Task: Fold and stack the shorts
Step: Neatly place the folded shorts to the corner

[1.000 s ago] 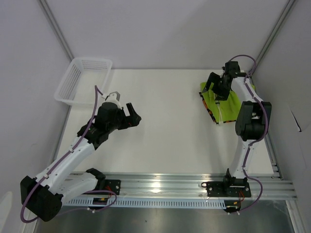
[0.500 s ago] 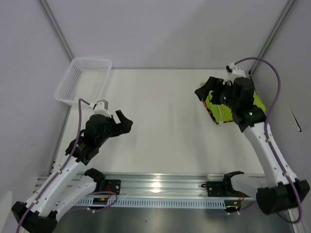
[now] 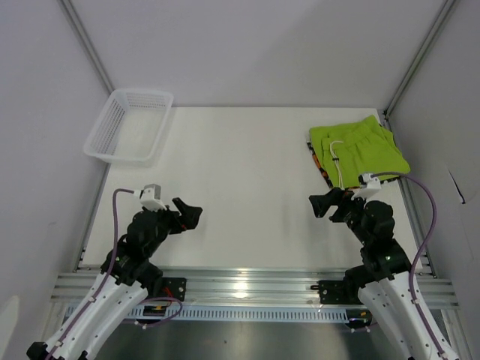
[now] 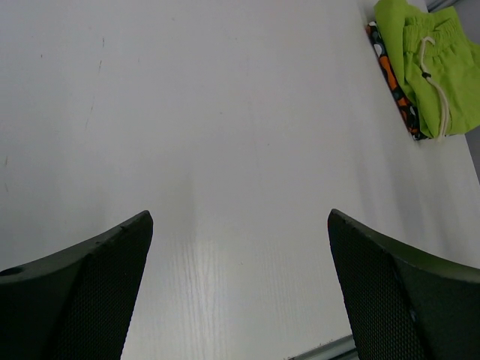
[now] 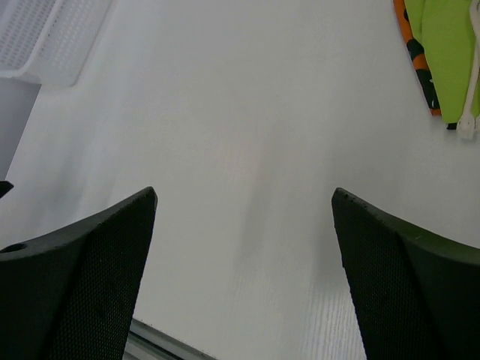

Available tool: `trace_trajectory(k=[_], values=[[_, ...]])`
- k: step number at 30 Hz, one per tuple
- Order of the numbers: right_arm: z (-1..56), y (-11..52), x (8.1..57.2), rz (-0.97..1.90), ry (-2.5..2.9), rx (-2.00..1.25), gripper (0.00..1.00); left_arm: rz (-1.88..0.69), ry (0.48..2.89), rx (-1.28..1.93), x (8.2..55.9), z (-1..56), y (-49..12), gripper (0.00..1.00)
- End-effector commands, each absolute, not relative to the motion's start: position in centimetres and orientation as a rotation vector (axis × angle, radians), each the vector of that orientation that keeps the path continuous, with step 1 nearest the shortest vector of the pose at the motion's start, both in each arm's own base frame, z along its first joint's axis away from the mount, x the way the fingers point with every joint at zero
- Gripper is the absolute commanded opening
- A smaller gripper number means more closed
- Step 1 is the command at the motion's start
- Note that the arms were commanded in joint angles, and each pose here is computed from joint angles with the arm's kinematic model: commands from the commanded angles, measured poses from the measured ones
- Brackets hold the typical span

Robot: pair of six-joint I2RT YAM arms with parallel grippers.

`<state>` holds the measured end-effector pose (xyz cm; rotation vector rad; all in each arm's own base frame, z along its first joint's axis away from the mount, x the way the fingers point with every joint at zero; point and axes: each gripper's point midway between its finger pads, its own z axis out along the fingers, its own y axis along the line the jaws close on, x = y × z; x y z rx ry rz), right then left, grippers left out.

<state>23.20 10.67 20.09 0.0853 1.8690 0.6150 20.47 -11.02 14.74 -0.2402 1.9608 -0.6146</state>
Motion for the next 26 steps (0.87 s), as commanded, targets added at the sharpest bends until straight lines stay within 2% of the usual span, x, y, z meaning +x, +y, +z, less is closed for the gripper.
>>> trace_trajectory(k=[1,6,26], values=[[20.1,10.9,23.2,0.637,1.803,0.073,1.00,-0.674,1.951,-0.231,20.6,13.7,-12.0,0.99],[14.0,10.1,23.4,0.587,1.895,0.147,0.99,-0.588,2.052,-0.193,20.5,9.9,-11.7,0.99],[13.9,10.8,23.2,0.619,1.886,0.107,0.99,-0.659,2.066,-0.125,20.3,9.6,-13.1,0.99]])
